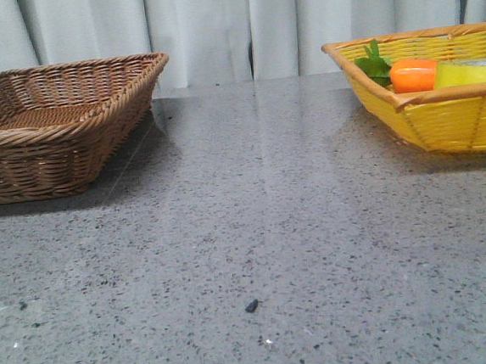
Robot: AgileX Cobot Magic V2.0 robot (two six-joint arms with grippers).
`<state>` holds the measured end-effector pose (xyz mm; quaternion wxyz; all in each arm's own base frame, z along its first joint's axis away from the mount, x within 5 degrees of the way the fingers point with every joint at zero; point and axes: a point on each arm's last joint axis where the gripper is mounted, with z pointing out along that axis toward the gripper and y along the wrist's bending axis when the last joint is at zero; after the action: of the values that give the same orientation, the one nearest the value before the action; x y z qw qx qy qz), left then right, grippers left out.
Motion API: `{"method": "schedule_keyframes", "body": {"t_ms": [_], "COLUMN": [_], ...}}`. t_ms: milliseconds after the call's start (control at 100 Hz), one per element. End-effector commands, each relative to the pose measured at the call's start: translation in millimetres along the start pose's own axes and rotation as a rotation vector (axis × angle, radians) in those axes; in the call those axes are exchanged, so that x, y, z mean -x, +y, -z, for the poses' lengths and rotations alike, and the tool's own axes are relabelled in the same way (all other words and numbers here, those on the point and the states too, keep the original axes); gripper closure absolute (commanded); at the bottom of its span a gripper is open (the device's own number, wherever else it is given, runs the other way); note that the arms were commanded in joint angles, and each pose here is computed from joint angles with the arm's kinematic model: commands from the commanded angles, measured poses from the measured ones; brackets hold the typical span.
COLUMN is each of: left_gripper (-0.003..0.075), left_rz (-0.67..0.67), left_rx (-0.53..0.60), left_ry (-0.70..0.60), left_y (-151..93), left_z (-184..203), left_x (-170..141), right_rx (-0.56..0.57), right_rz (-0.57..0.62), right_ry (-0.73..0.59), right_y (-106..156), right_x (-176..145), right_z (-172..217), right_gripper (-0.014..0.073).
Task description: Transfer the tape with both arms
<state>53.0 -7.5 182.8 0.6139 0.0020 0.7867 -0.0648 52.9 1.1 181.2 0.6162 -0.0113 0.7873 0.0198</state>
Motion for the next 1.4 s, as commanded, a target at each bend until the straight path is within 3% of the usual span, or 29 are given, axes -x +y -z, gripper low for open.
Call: {"method": "schedule_keyframes", "body": {"t_ms": [0, 300, 480, 590, 750, 1390], "left_gripper": [0.0741, 0.0741, 0.0741, 0.0741, 0.0741, 0.0741], "left_rz": [0.011, 0.003, 0.041, 0.272, 0.348, 0.373], "left_rx": [0.001, 0.003, -0.006, -0.053, -0.041, -0.036], "left_ry": [-0.064, -0.068, -0.136, -0.245, -0.366, -0.407], "left_y": [0, 1, 0, -2, 2, 4], "left_z": [1, 1, 2, 4, 7, 8], "left_x": [2, 2, 8, 19, 29, 32], "right_rx": [-0.004, 0.017, 0.059, 0.059, 0.062, 0.067], "right_rz": [0.019, 0.020, -0.108, -0.117, -0.143, -0.172], "right_ry": [-0.042, -0.203, -0.383, -0.365, -0.344, -0.381], "right_y": [0, 2, 3, 3, 3, 3], "right_x": [-2, 12, 28, 26, 25, 28], "right_z": [-1, 0, 5, 5, 4, 5], "right_gripper": [0.0662, 0.0662, 0.0662, 0.0662, 0.0662, 0.0662]}}
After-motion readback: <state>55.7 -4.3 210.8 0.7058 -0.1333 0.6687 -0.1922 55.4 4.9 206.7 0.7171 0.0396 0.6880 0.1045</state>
